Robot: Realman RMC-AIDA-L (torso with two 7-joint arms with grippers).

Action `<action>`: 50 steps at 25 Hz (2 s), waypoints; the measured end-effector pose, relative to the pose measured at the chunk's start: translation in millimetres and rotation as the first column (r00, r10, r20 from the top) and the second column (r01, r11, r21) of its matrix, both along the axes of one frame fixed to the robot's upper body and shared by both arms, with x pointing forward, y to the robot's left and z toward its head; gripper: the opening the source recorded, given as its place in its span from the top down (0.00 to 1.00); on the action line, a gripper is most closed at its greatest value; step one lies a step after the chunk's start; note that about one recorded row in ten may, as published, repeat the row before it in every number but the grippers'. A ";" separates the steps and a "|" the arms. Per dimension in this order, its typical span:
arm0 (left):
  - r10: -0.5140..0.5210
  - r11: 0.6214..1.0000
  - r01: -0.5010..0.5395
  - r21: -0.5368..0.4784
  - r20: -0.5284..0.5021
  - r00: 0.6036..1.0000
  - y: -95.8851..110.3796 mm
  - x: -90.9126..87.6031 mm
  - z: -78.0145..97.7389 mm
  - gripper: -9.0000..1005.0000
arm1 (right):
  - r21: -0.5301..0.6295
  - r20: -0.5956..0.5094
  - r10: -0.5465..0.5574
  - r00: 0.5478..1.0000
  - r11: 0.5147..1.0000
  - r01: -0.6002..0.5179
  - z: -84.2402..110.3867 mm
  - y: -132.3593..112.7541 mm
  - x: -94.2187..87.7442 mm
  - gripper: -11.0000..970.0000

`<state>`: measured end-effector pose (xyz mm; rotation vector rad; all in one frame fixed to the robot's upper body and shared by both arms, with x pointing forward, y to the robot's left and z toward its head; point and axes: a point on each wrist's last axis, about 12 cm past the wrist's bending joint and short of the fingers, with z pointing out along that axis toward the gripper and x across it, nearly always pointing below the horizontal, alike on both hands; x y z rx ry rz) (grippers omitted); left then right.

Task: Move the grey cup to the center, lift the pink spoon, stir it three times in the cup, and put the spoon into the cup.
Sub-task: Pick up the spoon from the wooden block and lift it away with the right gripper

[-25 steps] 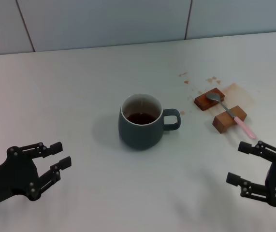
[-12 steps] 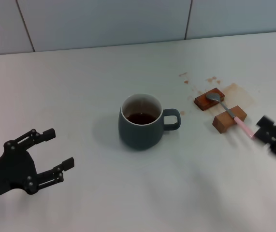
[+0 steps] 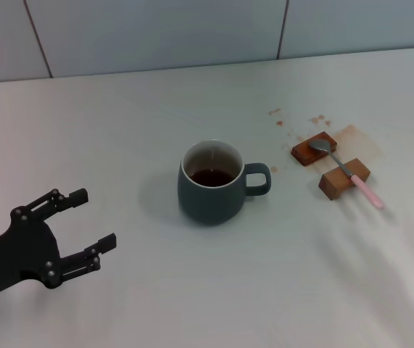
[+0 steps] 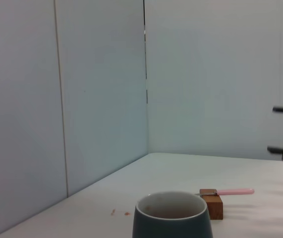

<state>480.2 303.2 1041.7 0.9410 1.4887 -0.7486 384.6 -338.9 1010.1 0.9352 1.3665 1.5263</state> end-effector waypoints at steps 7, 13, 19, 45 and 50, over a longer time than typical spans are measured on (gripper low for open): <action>-0.003 1.000 0.003 -0.001 0.009 1.000 -1.0 1.3 0.9 0.17 | -0.038 -0.143 0.017 0.990 0.999 -0.023 -16.2 1.6 6.3 0.16; 0.016 1.000 -0.015 -0.011 0.023 1.000 0.7 3.6 3.3 0.17 | -0.079 -0.203 0.026 0.979 0.996 -0.043 -23.3 4.1 16.3 0.16; 0.025 1.000 -0.025 -0.018 0.032 0.999 1.7 4.8 4.8 0.17 | -0.097 -0.218 0.054 0.974 0.992 -0.077 -23.5 7.8 28.7 0.16; 0.050 0.998 -0.048 -0.048 0.047 0.998 2.3 3.4 6.4 0.17 | -0.134 -0.256 0.093 0.962 0.982 -0.131 -22.2 17.2 63.6 0.16; 0.054 0.997 -0.051 -0.054 0.051 0.997 2.5 3.8 7.2 0.17 | -0.138 -0.255 0.097 0.962 0.981 -0.135 -21.2 18.7 68.0 0.17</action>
